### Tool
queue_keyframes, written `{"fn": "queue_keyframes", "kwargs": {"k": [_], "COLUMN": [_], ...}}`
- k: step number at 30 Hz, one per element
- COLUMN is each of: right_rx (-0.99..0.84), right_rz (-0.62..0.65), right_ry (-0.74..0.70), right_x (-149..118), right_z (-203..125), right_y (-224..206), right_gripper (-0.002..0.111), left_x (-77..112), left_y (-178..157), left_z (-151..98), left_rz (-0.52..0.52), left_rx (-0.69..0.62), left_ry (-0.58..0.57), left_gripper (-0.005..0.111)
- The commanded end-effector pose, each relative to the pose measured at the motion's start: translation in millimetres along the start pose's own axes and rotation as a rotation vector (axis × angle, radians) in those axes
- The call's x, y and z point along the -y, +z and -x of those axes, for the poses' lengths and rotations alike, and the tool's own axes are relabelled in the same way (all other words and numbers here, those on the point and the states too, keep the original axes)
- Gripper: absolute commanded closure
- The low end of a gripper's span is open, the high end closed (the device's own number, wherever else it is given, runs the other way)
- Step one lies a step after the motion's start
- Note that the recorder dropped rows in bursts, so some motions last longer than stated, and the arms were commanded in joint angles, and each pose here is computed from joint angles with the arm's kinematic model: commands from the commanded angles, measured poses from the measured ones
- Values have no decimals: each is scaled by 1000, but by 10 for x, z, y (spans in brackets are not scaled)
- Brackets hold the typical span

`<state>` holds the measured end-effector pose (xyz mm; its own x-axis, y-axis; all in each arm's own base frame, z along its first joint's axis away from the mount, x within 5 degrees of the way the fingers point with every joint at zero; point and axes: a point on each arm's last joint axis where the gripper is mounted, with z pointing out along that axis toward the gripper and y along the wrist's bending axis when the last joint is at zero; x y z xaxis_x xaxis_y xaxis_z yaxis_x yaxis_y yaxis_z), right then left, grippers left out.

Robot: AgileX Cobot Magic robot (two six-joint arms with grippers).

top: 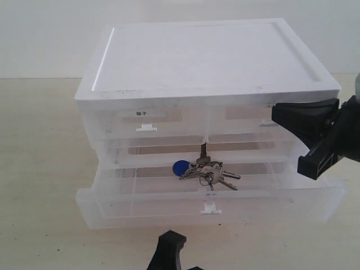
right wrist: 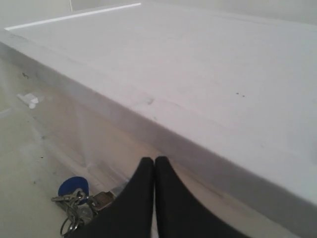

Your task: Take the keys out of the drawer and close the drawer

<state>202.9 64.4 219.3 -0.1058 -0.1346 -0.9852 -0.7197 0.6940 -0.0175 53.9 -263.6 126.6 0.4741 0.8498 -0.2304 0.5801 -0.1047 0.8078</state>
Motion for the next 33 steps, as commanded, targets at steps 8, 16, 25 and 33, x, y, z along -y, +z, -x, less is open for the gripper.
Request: {"fn": "queue_keyframes", "kwargs": {"k": [8, 16, 25, 33], "right_rx": [1, -9, 0, 2], "right_rz": [-35, -20, -5, -1], "right_ry": [17, 24, 21, 20], "right_x": [50, 36, 23, 19], "right_z": [17, 7, 16, 18], "right_y": [14, 14, 14, 14], "right_gripper": [109, 109, 109, 109], "left_x": [-633, -1226, -1216, -1137], "left_y": [-424, -196, 275, 397], "left_z": [-24, -339, -557, -610], "left_rz": [67, -46, -181, -205], "left_rx": [146, 134, 49, 20], "left_ry": [-355, -485, -527, -459], "left_gripper": [74, 46, 48, 99]}}
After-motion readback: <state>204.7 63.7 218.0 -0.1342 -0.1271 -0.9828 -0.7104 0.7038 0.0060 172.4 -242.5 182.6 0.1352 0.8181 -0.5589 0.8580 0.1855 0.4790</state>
